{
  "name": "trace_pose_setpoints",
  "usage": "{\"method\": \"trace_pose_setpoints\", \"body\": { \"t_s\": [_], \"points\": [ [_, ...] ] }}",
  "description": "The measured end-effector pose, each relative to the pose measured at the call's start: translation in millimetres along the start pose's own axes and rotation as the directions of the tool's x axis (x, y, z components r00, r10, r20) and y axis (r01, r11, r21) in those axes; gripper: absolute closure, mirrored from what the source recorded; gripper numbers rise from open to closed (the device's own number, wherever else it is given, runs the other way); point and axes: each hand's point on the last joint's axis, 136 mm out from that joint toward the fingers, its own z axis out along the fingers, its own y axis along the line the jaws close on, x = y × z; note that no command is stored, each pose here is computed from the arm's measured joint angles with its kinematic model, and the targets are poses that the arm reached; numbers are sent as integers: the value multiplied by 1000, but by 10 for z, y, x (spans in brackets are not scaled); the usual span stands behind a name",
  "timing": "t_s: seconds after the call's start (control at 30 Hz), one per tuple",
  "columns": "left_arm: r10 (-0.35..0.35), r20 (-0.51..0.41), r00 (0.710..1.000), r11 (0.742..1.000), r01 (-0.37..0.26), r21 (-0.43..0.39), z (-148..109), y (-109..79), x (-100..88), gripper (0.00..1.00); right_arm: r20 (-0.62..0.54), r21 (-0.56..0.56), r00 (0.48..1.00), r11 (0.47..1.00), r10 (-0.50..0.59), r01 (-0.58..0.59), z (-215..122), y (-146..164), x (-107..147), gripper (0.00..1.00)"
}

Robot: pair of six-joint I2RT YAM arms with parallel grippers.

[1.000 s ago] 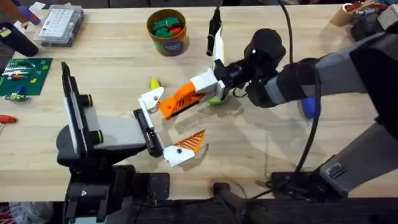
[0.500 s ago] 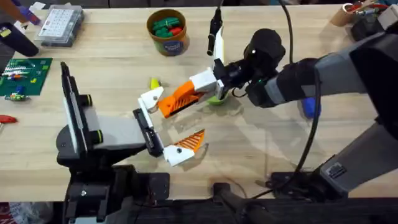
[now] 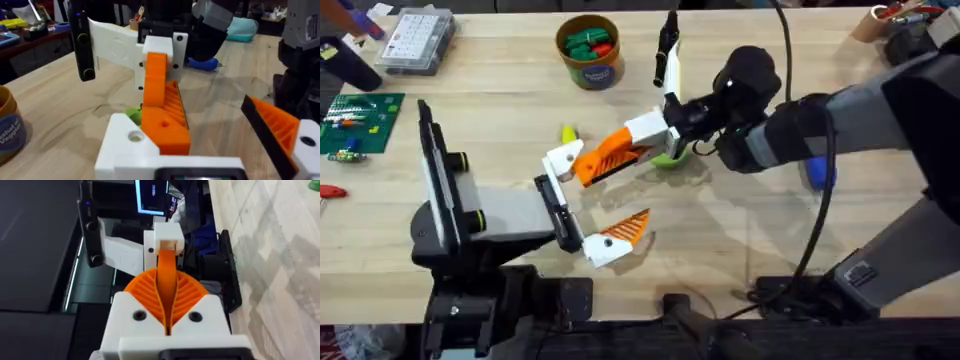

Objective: Pick up the gripper from the table and insert it into the empty holder that is missing its gripper. Then pick up a screw, insert it into the mounting hole, and use the screwdriver to tighten it. Finally, clean up the table by picking up the vegetable and placing it into the bucket.

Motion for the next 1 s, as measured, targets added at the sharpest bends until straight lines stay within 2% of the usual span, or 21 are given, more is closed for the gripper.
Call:
{"method": "trace_pose_setpoints", "body": {
  "t_s": [0.7,1.0],
  "points": [
    [-1,0,1000,1000,1,-3,0,5,0,14,62,2,998,1000,14,-14,33,-21,-100,981],
    [-30,-1,1000,1000,30,6,0,-10,3,14,75,15,997,999,27,-28,118,-77,-130,981]
  ]
}}
